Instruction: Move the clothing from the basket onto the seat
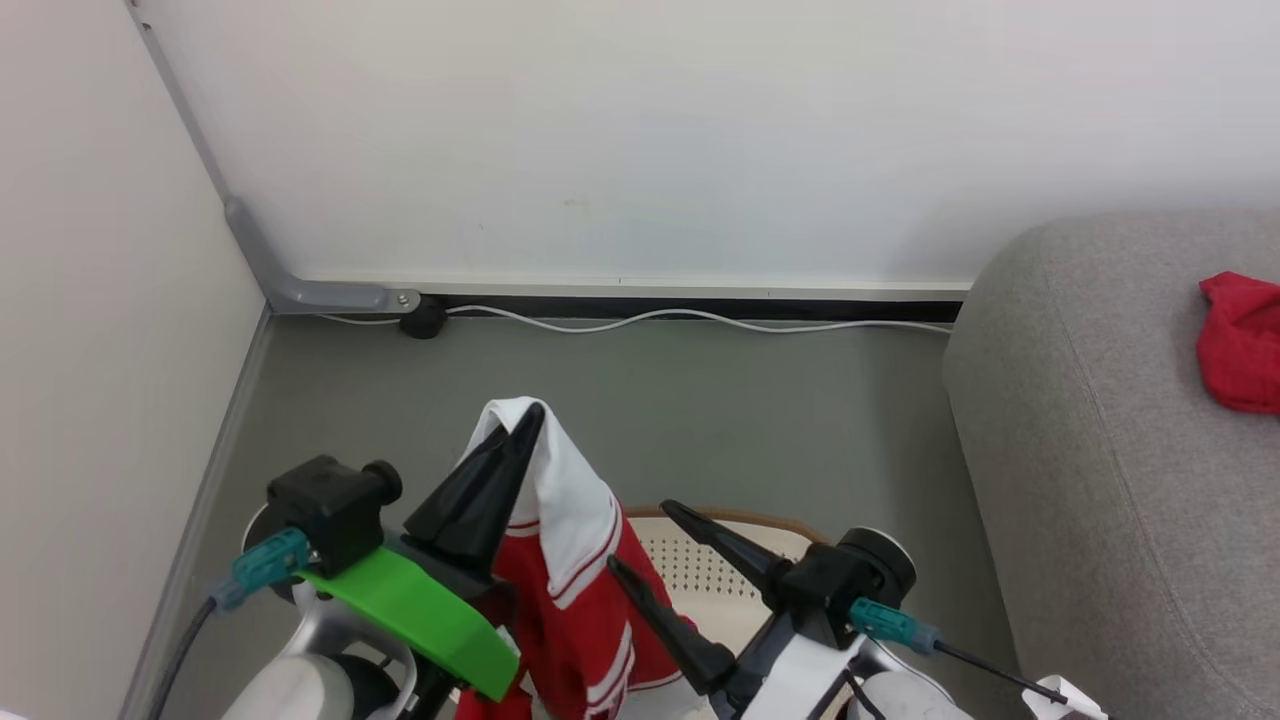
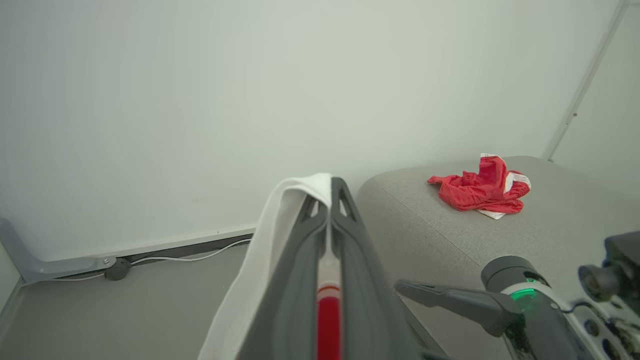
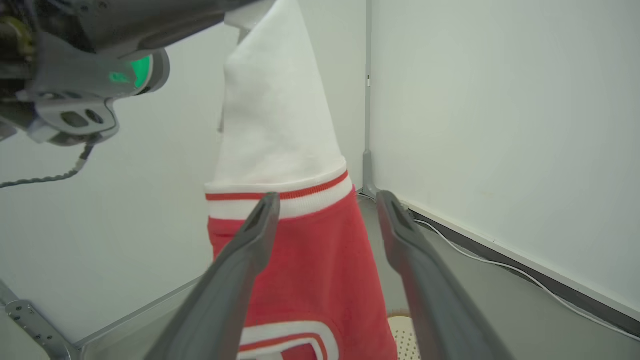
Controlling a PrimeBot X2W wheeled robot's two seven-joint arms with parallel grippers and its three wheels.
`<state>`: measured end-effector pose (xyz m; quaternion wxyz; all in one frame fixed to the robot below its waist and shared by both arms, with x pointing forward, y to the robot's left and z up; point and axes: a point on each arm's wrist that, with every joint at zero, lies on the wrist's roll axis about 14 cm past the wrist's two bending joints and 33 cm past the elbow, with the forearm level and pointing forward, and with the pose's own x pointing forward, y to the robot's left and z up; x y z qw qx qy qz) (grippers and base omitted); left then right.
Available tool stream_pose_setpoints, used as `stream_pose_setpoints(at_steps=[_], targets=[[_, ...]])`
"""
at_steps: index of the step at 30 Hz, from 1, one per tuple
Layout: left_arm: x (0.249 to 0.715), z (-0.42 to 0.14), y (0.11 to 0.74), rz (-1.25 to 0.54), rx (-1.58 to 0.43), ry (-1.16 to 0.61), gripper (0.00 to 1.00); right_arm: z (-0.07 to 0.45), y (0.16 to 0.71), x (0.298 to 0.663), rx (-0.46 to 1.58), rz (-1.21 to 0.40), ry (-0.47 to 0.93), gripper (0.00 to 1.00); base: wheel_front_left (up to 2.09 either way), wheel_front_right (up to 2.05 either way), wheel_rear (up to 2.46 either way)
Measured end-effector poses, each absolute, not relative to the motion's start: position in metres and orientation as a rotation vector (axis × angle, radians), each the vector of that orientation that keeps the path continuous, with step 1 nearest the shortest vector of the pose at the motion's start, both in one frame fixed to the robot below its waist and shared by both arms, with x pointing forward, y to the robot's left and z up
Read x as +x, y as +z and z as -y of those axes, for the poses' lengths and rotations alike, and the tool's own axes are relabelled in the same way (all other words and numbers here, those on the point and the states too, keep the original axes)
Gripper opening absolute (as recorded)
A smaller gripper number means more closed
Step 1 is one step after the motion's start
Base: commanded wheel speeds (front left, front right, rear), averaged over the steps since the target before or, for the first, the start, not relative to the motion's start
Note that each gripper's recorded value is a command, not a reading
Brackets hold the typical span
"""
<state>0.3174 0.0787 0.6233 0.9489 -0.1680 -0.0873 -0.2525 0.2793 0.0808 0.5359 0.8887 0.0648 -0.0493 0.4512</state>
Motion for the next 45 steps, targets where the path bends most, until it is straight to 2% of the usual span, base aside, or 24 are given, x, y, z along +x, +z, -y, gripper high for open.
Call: stream_pose_setpoints(at_steps=[9, 16, 38, 45], targets=[[0.291, -0.043, 0.645, 0.2, -0.361, -0.647, 0.0, -0.106, 0.538, 0.273, 0.104, 0.104, 1.043, 1.0, 0.0, 0.0, 0.0], [0.286, -0.039, 0.647, 0.188, -0.35, -0.67, 0.0, -0.114, 0.545, 0.271, 0.109, 0.121, 1.081, 1.0, 0.0, 0.0, 0.0], [0.282, -0.02, 0.647, 0.141, -0.351, -0.744, 0.0, -0.104, 0.569, 0.296, 0.072, 0.2, 1.039, 1.0, 0.0, 0.0, 0.0], [0.279, -0.014, 0.648, 0.131, -0.356, -0.769, 0.0, -0.108, 0.574, 0.293, 0.053, 0.224, 1.063, 1.0, 0.0, 0.0, 0.0]])
